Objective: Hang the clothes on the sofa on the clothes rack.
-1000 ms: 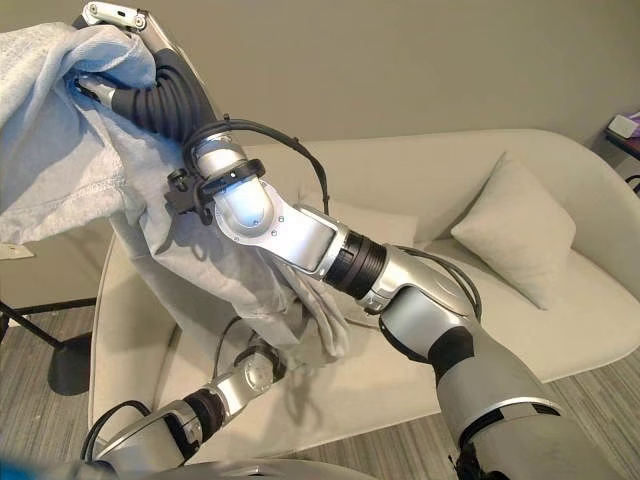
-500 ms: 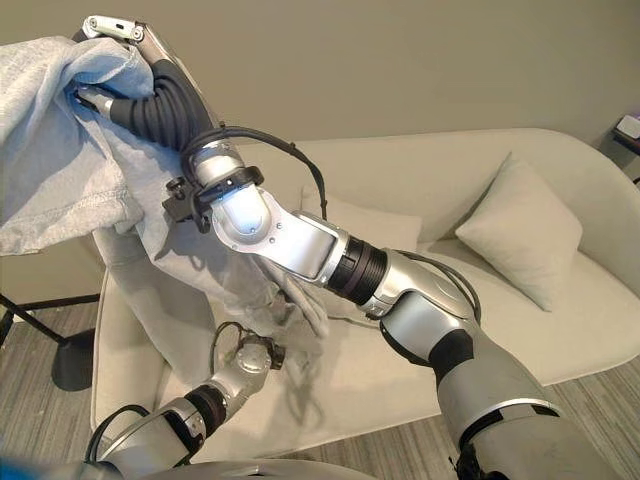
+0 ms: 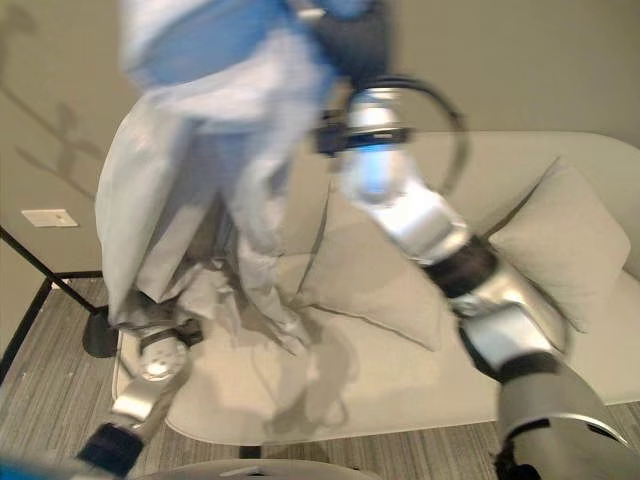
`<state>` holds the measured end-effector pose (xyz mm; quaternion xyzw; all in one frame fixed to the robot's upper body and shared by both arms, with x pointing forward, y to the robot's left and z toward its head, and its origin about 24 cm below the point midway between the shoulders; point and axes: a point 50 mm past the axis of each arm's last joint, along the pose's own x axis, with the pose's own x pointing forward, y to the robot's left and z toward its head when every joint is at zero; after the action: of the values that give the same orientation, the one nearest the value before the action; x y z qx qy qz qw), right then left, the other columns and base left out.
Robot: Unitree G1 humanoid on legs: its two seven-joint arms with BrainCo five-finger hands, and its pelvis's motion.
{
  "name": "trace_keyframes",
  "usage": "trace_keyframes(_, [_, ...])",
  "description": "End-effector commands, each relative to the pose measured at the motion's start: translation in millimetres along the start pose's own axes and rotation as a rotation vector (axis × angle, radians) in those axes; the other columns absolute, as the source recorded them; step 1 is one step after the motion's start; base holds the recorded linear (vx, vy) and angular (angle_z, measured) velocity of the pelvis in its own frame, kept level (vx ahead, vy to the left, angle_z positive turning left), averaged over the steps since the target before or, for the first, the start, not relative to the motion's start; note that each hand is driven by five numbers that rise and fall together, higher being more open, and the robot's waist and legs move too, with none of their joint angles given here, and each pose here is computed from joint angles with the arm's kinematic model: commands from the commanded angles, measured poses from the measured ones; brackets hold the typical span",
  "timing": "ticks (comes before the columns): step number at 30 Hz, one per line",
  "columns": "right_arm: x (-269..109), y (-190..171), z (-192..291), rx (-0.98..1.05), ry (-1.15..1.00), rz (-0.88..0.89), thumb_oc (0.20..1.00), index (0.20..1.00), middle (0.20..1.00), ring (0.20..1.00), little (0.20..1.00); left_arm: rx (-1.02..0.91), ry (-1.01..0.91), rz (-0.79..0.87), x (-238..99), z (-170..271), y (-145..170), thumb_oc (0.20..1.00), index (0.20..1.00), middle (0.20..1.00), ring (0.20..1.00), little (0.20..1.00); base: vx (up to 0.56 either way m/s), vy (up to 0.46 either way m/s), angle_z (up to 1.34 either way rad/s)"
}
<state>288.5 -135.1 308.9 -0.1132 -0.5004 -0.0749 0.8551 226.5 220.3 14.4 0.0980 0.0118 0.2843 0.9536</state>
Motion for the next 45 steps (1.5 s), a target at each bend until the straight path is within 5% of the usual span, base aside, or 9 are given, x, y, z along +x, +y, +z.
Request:
trace_keyframes(1, [-15.4, 23.2, 16.5, 0.104, -0.096, 0.004, 0.2, 0.2, 0.2, 0.2, 0.2, 0.084, -0.114, -0.054, 3.2, 10.3, -16.5, 0.2, 0.2, 0.2, 0.2, 0.2, -0.12, -0.186, -0.02])
trace_keyframes(9, [-98.9, 21.6, -16.4, -0.105, 0.087, 0.065, 0.2, 0.2, 0.2, 0.2, 0.2, 0.155, -0.327, -0.064, -5.7, 34.5, -12.6, 0.2, 0.2, 0.2, 0.2, 0.2, -0.16, -0.13, 0.27])
trace_keyframes(15, [-120.6, 28.0, -19.3, -0.107, 0.137, 0.13, 0.2, 0.2, 0.2, 0.2, 0.2, 0.156, -0.357, -0.136, -13.4, 36.5, -26.1, 0.2, 0.2, 0.2, 0.2, 0.2, -0.02, 0.017, 0.26])
trace_keyframes(43, [-140.8, 30.6, -35.4, -0.176, 0.248, 0.14, 0.2, 0.2, 0.2, 0.2, 0.2, 0.127, -0.3, -0.284, -31.7, 26.1, -47.5, 0.2, 0.2, 0.2, 0.2, 0.2, 0.01, 0.032, 0.03])
trace_keyframes(45, [-133.3, 30.6, -43.8, -0.235, 0.227, 0.11, 0.2, 0.2, 0.2, 0.2, 0.2, 0.06, -0.359, -0.397, -38.5, 42.3, -83.2, 0.2, 0.2, 0.2, 0.2, 0.2, 0.09, 0.597, 0.1])
